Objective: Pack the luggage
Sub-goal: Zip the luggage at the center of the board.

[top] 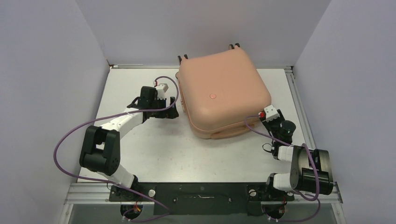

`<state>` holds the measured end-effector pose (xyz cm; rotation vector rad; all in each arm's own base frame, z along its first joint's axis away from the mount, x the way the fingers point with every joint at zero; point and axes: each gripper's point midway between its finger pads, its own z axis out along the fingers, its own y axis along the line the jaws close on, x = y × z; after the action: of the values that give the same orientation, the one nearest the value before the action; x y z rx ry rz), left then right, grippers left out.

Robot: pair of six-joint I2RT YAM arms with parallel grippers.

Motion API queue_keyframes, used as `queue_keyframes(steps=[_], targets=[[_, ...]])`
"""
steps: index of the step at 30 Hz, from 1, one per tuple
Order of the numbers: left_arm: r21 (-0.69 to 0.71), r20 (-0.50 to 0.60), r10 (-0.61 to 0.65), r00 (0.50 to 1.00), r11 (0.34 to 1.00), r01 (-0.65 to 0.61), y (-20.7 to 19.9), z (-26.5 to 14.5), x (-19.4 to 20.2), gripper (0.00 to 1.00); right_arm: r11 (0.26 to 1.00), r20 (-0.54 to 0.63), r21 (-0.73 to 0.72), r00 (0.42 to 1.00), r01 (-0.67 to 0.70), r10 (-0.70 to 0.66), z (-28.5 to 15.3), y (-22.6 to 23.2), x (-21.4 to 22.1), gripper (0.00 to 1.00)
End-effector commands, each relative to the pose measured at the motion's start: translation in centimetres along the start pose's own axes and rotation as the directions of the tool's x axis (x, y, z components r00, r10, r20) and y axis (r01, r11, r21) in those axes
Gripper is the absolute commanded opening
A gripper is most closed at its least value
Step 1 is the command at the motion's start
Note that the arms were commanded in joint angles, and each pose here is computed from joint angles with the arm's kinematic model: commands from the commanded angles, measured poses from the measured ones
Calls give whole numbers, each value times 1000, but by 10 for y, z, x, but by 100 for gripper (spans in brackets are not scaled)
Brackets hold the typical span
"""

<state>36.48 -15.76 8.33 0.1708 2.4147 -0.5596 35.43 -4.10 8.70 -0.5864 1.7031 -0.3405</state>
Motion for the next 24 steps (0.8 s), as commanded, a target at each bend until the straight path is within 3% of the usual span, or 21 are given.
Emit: queue_keyframes(steps=[1, 7, 13, 20, 24], targets=[[28, 47, 2, 999, 1000, -4, -3, 0, -14, 96, 999, 172, 40, 984, 31, -37, 6, -11, -45, 35], [28, 42, 1, 999, 1000, -2, -3, 1, -13, 96, 998, 173, 19, 983, 64, -66, 6, -9, -46, 6], [36, 55, -1, 998, 999, -1, -6, -4, -16, 96, 993, 170, -57, 981, 103, -92, -6, -15, -44, 5], [58, 79, -12, 997, 998, 7, -14, -10, -20, 96, 935, 146, -297, 977, 194, -157, -30, 10, -29, 5], [64, 79, -1, 997, 998, -4, -19, -9, -20, 96, 920, 160, -327, 972, 214, -170, -39, 17, -32, 5]])
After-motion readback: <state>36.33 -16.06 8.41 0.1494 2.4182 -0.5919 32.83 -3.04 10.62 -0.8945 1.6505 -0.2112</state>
